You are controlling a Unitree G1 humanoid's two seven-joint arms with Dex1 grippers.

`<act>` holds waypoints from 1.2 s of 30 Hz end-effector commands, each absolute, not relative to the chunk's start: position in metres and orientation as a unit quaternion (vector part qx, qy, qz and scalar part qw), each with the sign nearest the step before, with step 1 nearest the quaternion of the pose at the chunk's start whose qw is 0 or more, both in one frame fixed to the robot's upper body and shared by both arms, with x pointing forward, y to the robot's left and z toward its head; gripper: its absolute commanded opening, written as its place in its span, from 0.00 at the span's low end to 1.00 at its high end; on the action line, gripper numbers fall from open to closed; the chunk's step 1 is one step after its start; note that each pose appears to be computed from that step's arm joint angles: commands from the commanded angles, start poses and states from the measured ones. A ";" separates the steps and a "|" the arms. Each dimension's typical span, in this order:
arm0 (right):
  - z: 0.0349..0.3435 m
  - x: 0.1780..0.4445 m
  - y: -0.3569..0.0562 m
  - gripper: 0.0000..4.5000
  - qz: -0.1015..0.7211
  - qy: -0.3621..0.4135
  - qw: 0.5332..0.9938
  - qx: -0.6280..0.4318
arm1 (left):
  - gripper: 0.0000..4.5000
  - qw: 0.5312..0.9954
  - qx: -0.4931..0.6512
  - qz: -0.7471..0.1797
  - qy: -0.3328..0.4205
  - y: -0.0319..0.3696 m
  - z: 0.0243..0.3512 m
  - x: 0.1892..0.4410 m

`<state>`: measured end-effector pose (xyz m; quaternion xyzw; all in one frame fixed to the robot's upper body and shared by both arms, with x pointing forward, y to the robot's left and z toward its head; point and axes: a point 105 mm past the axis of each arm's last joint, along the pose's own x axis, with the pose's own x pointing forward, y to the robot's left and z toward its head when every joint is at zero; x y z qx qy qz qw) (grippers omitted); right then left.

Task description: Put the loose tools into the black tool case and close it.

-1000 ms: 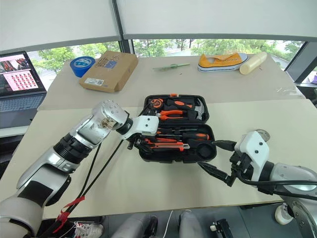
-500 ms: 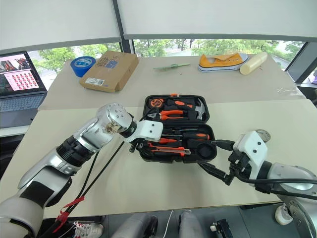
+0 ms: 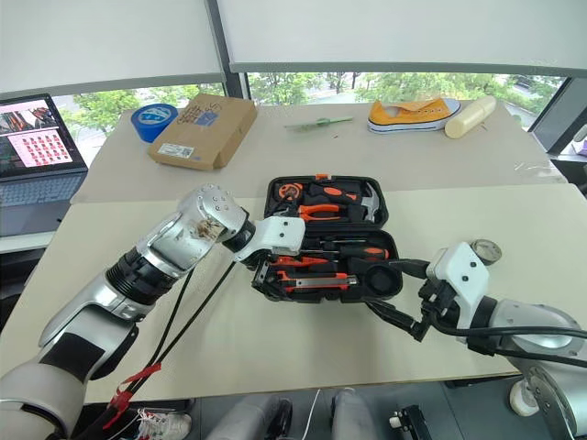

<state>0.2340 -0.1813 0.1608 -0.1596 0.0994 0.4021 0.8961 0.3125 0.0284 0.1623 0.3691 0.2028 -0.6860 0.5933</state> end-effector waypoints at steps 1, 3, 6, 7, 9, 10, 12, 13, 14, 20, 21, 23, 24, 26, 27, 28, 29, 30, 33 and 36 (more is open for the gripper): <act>0.167 0.235 -0.181 1.00 0.402 0.081 0.897 -0.166 | 0.93 0.607 0.363 -0.689 0.160 0.031 0.193 0.318; 0.167 0.235 -0.181 1.00 0.402 0.082 0.897 -0.166 | 0.83 0.609 0.360 -0.689 0.155 0.035 0.193 0.321; 0.167 0.236 -0.182 1.00 0.402 0.082 0.897 -0.167 | 0.57 0.611 0.363 -0.686 0.157 0.042 0.183 0.327; 0.167 0.237 -0.182 1.00 0.402 0.082 0.896 -0.167 | 0.47 0.610 0.365 -0.685 0.159 0.044 0.180 0.328; 0.168 0.237 -0.182 1.00 0.402 0.082 0.896 -0.167 | 0.32 0.609 0.368 -0.683 0.163 0.047 0.174 0.330; 0.168 0.237 -0.182 1.00 0.403 0.083 0.896 -0.168 | 0.23 0.606 0.368 -0.687 0.162 0.048 0.171 0.328; 0.168 0.238 -0.181 1.00 0.404 0.084 0.895 -0.169 | 0.06 0.596 0.361 -0.699 0.160 0.049 0.168 0.324; 0.168 0.238 -0.181 1.00 0.404 0.084 0.895 -0.170 | 0.01 0.593 0.362 -0.702 0.159 0.049 0.167 0.323; 0.167 0.238 -0.181 1.00 0.405 0.084 0.894 -0.171 | 0.01 0.592 0.364 -0.702 0.160 0.050 0.165 0.323; 0.168 0.242 -0.179 1.00 0.405 0.082 0.894 -0.171 | 0.01 0.559 0.398 -0.705 0.179 0.053 0.144 0.319; 0.168 0.242 -0.178 1.00 0.406 0.082 0.894 -0.170 | 0.01 0.555 0.405 -0.705 0.178 0.053 0.141 0.318; 0.166 0.242 -0.177 1.00 0.408 0.084 0.893 -0.168 | 0.01 0.570 0.418 -0.687 0.170 0.048 0.136 0.327; 0.165 0.241 -0.176 1.00 0.409 0.085 0.893 -0.166 | 0.01 0.572 0.434 -0.676 0.165 0.046 0.132 0.332; 0.165 0.241 -0.175 1.00 0.410 0.085 0.893 -0.164 | 0.01 0.571 0.447 -0.669 0.162 0.043 0.125 0.335; 0.165 0.240 -0.174 1.00 0.411 0.085 0.893 -0.163 | 0.01 0.570 0.446 -0.670 0.163 0.042 0.122 0.334; 0.165 0.240 -0.174 1.00 0.411 0.084 0.893 -0.162 | 0.01 0.571 0.442 -0.672 0.165 0.041 0.121 0.334; 0.165 0.240 -0.174 1.00 0.411 0.084 0.893 -0.162 | 0.01 0.569 0.440 -0.675 0.165 0.041 0.119 0.332; 0.164 0.239 -0.173 1.00 0.411 0.085 0.893 -0.161 | 0.01 0.567 0.440 -0.676 0.164 0.041 0.118 0.331; 0.163 0.238 -0.174 1.00 0.410 0.087 0.894 -0.160 | 0.01 0.573 0.436 -0.674 0.164 0.040 0.118 0.332; 0.162 0.237 -0.175 1.00 0.409 0.088 0.894 -0.159 | 0.01 0.580 0.428 -0.675 0.159 0.038 0.124 0.334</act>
